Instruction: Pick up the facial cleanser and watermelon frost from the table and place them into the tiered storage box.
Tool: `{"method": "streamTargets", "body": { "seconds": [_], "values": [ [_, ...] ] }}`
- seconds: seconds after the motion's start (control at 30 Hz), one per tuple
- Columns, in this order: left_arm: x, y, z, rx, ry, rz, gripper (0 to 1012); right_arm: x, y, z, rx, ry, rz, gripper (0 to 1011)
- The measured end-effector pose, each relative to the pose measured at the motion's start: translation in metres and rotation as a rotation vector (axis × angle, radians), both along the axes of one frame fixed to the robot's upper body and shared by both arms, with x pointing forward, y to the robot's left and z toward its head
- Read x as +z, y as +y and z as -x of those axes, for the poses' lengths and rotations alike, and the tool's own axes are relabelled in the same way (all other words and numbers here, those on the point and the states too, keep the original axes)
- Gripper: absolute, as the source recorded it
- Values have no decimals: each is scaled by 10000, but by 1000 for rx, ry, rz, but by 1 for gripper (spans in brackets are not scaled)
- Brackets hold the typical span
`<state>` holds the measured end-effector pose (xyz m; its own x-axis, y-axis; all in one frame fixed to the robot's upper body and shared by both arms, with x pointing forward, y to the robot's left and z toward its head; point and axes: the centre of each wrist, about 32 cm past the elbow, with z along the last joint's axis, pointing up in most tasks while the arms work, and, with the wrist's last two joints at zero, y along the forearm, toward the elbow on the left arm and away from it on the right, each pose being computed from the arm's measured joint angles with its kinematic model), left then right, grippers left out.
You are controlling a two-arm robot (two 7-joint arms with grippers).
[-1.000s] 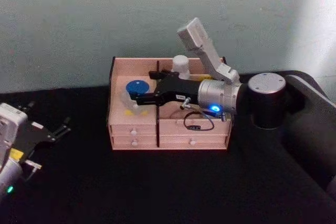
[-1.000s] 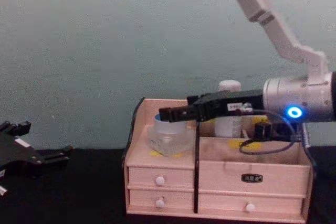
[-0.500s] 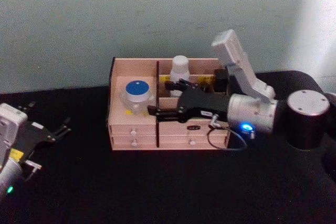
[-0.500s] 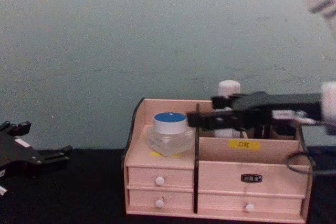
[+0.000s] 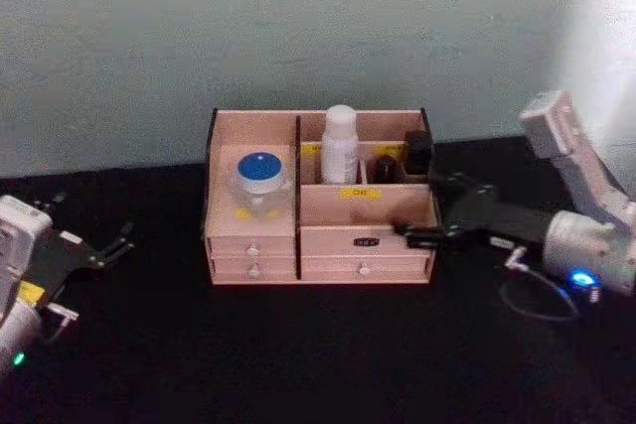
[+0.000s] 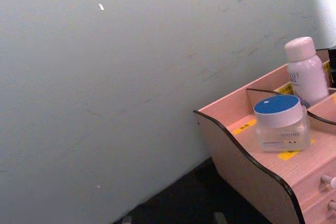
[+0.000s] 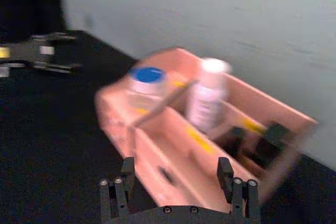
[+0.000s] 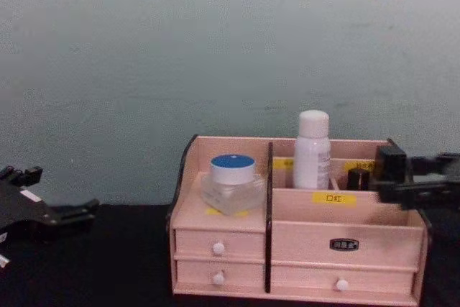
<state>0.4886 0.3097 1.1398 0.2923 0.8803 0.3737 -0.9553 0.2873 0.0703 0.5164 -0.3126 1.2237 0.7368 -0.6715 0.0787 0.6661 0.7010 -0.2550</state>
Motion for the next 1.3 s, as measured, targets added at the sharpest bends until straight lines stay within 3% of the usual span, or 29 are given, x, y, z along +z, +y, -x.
{"method": "streamTargets", "body": {
  "seconds": [0.17,0.27,0.5,0.67,0.9,1.03,1.3],
  "values": [
    [0,0,0,0,0,0,1001,-35,-165,144,-208,-47,24,1002],
    [0,0,0,0,0,0,1001,-81,-174,187,-304,-80,25,1002],
    [0,0,0,0,0,0,1001,-375,18,232,-598,-188,5,1003],
    [0,0,0,0,0,0,1001,-626,184,160,-743,-206,39,1003],
    [0,0,0,0,0,0,1001,-1003,386,60,-836,-237,140,1003],
    [0,0,0,0,0,0,1001,-1124,409,30,-846,-217,164,1002],
    [0,0,0,0,0,0,1001,-1105,404,30,-842,-221,162,1003]
  ]
}}
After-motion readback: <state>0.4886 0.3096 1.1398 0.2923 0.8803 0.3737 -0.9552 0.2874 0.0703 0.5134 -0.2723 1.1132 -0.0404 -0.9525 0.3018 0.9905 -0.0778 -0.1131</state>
